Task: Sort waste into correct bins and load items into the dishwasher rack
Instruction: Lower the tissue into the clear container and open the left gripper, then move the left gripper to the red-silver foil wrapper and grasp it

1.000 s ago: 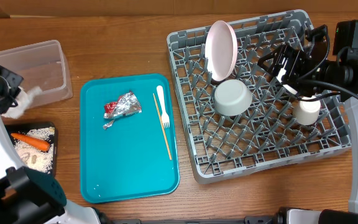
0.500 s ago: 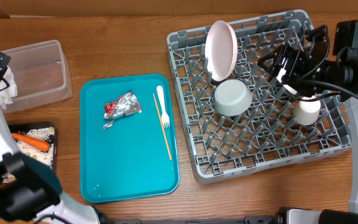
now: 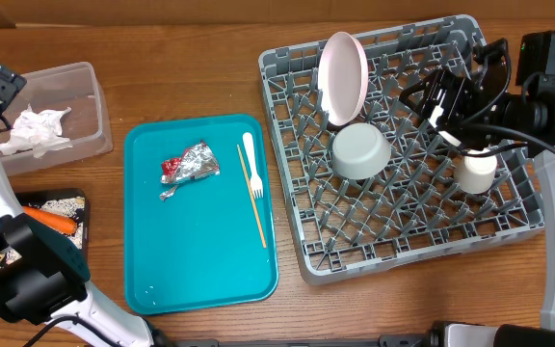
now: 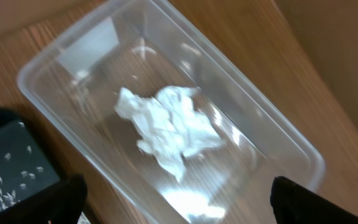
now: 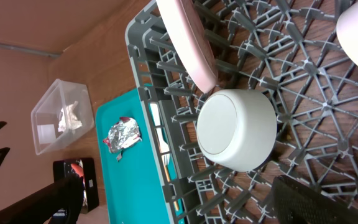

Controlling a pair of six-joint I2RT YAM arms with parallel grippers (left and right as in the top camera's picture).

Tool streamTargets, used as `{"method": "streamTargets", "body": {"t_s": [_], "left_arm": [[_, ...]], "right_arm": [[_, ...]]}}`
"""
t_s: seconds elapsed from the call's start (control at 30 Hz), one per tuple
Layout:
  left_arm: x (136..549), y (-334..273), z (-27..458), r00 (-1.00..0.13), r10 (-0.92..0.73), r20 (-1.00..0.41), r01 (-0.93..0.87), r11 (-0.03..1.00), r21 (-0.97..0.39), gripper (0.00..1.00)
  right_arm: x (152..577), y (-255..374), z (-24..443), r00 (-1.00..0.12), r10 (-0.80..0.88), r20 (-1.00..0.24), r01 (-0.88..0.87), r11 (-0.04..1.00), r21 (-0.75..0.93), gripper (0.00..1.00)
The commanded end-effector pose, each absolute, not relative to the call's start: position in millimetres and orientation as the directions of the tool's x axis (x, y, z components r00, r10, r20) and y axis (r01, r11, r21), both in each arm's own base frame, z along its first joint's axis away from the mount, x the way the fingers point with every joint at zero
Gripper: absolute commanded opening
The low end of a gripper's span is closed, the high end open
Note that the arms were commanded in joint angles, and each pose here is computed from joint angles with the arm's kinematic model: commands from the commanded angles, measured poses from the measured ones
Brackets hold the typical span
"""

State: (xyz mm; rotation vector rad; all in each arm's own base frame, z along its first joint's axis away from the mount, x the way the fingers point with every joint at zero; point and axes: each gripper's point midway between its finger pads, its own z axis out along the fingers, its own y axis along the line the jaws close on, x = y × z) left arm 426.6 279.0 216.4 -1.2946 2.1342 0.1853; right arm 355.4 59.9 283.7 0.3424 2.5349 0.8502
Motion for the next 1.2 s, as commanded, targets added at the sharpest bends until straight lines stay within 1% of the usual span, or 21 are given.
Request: {"method": "streamTargets", "body": {"t_s": [0.0, 0.03, 0.07, 0.13, 0.2, 0.23, 0.33, 0.43, 0.47, 0.5, 0.6, 0.67, 0.73, 0.8, 0.87, 1.0, 1.1, 1.17], "left_arm": [[442, 236, 269, -0.366, -0.755, -0.544, -0.702, 0.608, -0.372, 0.97], [446, 221, 277, -0.391, -0.760, -0.519, -0.657, 0.625, -0.421, 0.97], [452, 190, 287, -0.448, -0.764, -0.465, -0.572, 0.644, -0.508, 0.97], [457, 156, 290, -0.516, -0.754, -0.407, -0.497, 0.651, -0.574, 0.97], [458, 127, 283, -0.579, -0.732, -0.361, -0.469, 0.660, -0.586, 0.96], [455, 98, 271, -0.648, -0.689, -0.323, -0.462, 0.694, -0.553, 0.96], [451, 55, 247, -0.738, -0.608, -0.291, -0.446, 0.764, -0.466, 0.96], [451, 17, 228, -0.808, -0.508, -0.300, -0.391, 0.842, -0.372, 0.95], [452, 3, 221, -0.835, -0.451, -0.316, -0.350, 0.878, -0.327, 0.94], [456, -20, 209, -0.877, -0.333, -0.345, -0.262, 0.936, -0.237, 0.93], [460, -37, 192, -0.912, -0.194, -0.361, -0.168, 0.981, -0.102, 0.93], [460, -35, 179, -0.928, -0.121, -0.353, -0.138, 0.990, 0.024, 0.93], [457, -26, 163, -0.947, -0.065, -0.314, -0.115, 0.982, 0.146, 0.93], [452, -25, 146, -0.970, 0.011, -0.243, -0.039, 0.979, 0.201, 0.93], [447, -27, 126, -0.984, 0.064, -0.165, 0.029, 0.979, 0.204, 0.94], [443, -34, 97, -0.980, 0.190, -0.062, 0.177, 0.968, 0.178, 0.94], [442, -36, 82, -0.967, 0.254, -0.022, 0.248, 0.958, 0.140, 0.93], [439, -41, 74, -0.949, 0.315, -0.001, 0.314, 0.946, 0.079, 0.93]], "right_arm": [[356, 60, 287, -0.868, 0.356, -0.347, 0.077, 0.785, 0.614, 1.00], [356, 60, 287, -0.868, 0.356, -0.347, 0.077, 0.785, 0.614, 1.00], [356, 60, 287, -0.868, 0.356, -0.347, 0.077, 0.785, 0.614, 1.00], [356, 60, 287, -0.868, 0.356, -0.347, 0.077, 0.785, 0.614, 1.00], [356, 60, 287, -0.868, 0.356, -0.347, 0.077, 0.785, 0.614, 1.00], [356, 60, 287, -0.868, 0.356, -0.347, 0.077, 0.785, 0.614, 1.00], [356, 60, 287, -0.868, 0.356, -0.347, 0.077, 0.785, 0.614, 1.00], [356, 60, 287, -0.868, 0.356, -0.347, 0.077, 0.785, 0.614, 1.00], [356, 60, 287, -0.868, 0.356, -0.347, 0.077, 0.785, 0.614, 1.00], [356, 60, 287, -0.868, 0.356, -0.347, 0.077, 0.785, 0.614, 1.00], [356, 60, 287, -0.868, 0.356, -0.347, 0.077, 0.785, 0.614, 1.00], [356, 60, 287, -0.868, 0.356, -0.347, 0.077, 0.785, 0.614, 1.00], [356, 60, 287, -0.868, 0.356, -0.347, 0.077, 0.786, 0.614, 1.00], [356, 60, 287, -0.868, 0.356, -0.347, 0.077, 0.785, 0.614, 1.00], [356, 60, 287, -0.868, 0.356, -0.347, 0.077, 0.785, 0.614, 1.00], [356, 60, 287, -0.868, 0.356, -0.347, 0.077, 0.786, 0.614, 1.00], [356, 60, 287, -0.868, 0.356, -0.347, 0.077, 0.786, 0.614, 1.00], [356, 60, 287, -0.868, 0.356, -0.347, 0.077, 0.785, 0.614, 1.00]]}}
